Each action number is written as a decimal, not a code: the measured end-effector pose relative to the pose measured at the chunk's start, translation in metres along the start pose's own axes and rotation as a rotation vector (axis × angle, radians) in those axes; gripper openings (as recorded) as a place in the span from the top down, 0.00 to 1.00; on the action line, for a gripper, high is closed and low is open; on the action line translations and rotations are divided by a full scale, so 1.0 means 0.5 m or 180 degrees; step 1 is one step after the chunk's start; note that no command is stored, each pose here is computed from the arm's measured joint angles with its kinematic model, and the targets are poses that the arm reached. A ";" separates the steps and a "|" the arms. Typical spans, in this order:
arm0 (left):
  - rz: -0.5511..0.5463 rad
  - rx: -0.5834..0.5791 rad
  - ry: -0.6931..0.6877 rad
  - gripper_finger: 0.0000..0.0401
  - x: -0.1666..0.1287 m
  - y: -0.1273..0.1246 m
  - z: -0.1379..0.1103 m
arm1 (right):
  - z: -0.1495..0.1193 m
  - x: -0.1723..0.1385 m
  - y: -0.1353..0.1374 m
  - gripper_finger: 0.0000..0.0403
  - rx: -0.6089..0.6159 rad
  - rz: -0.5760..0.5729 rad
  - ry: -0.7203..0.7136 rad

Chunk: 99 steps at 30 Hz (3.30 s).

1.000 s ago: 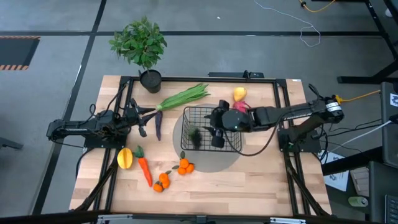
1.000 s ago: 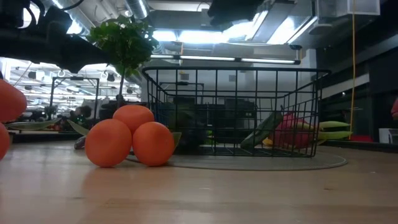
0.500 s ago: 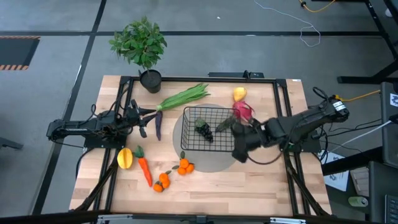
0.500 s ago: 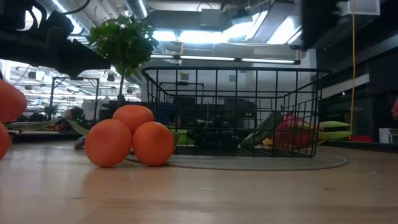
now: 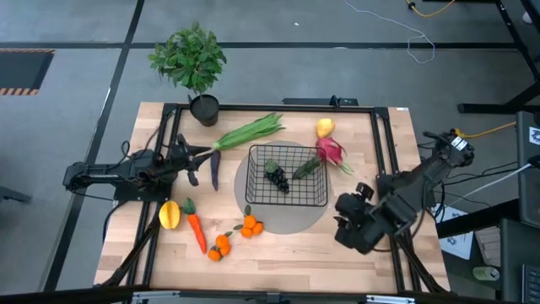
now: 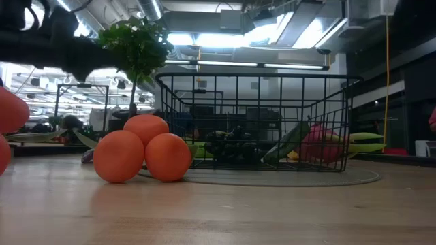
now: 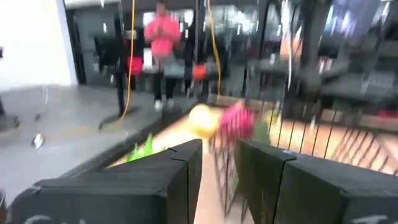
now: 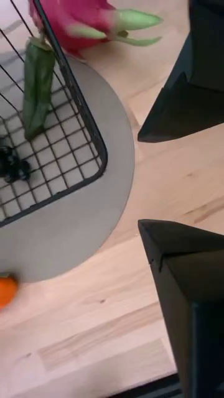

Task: Build produce basket
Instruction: Put the yellow star fruit into the black wire basket

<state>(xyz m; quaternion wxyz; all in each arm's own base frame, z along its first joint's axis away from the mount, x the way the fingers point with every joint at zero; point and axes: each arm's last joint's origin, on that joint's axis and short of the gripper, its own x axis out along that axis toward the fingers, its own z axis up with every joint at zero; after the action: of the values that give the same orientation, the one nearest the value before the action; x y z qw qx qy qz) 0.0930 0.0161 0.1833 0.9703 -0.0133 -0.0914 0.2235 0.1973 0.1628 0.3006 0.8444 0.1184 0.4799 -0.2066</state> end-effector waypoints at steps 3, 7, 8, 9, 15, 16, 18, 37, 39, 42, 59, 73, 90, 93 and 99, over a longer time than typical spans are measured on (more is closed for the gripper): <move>-0.0250 -0.0219 -0.0612 0.79 -0.004 -0.003 0.039 | -0.010 -0.005 0.001 0.49 0.0054 -0.0087 -0.0225; -0.1055 -0.0119 -0.0916 0.79 -0.014 -0.014 0.102 | -0.011 -0.007 -0.002 0.49 0.0085 -0.0181 -0.0364; -0.1175 -0.0126 -0.0675 0.79 -0.013 -0.017 0.111 | -0.011 -0.006 -0.003 0.49 0.0079 -0.0187 -0.0362; -0.1218 -0.0158 -0.0312 0.79 -0.011 -0.019 0.114 | -0.011 -0.006 -0.003 0.49 0.0077 -0.0190 -0.0361; -0.1261 -0.0286 0.1795 0.79 -0.019 -0.025 0.135 | -0.012 -0.006 -0.003 0.49 0.0089 -0.0180 -0.0341; -0.1339 -0.0390 0.2071 0.79 -0.022 -0.028 0.142 | -0.012 -0.006 -0.003 0.49 0.0089 -0.0179 -0.0338; -0.1508 -0.0718 0.2476 0.79 -0.024 -0.037 0.160 | -0.012 -0.006 -0.002 0.49 0.0094 -0.0163 -0.0306; 0.0124 -0.1885 0.5121 0.79 -0.034 -0.104 0.114 | -0.015 -0.006 0.003 0.49 0.0276 -0.0049 -0.0175; 0.0406 -0.1968 0.5283 0.79 -0.034 -0.119 0.105 | -0.015 -0.006 0.003 0.49 0.0275 -0.0050 -0.0174; 0.0788 -0.1936 0.5516 0.79 -0.041 -0.142 0.091 | -0.015 -0.005 0.005 0.49 0.0272 -0.0054 -0.0170; 0.1733 -0.1838 0.5530 0.79 -0.081 -0.199 0.061 | -0.015 -0.005 0.004 0.49 0.0256 -0.0057 -0.0172; 0.2212 -0.1752 0.5544 0.79 -0.091 -0.221 0.039 | -0.016 -0.005 0.004 0.49 0.0181 -0.0061 -0.0172; 0.2099 -0.1705 0.5194 0.79 -0.084 -0.219 0.037 | -0.016 -0.004 0.005 0.49 0.0180 -0.0062 -0.0172; 0.2178 -0.1773 0.5178 0.79 -0.084 -0.219 0.037 | -0.016 -0.004 0.005 0.49 0.0180 -0.0062 -0.0172; 0.1856 -0.1537 0.5226 0.79 -0.084 -0.221 0.037 | -0.016 -0.005 0.004 0.49 0.0180 -0.0062 -0.0172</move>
<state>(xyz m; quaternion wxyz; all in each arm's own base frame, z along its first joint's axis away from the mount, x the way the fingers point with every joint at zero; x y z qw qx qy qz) 0.1001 -0.1019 0.2017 0.6060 -0.3945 0.5923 0.3554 0.1913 0.1684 0.2986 0.8513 0.1319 0.4521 -0.2314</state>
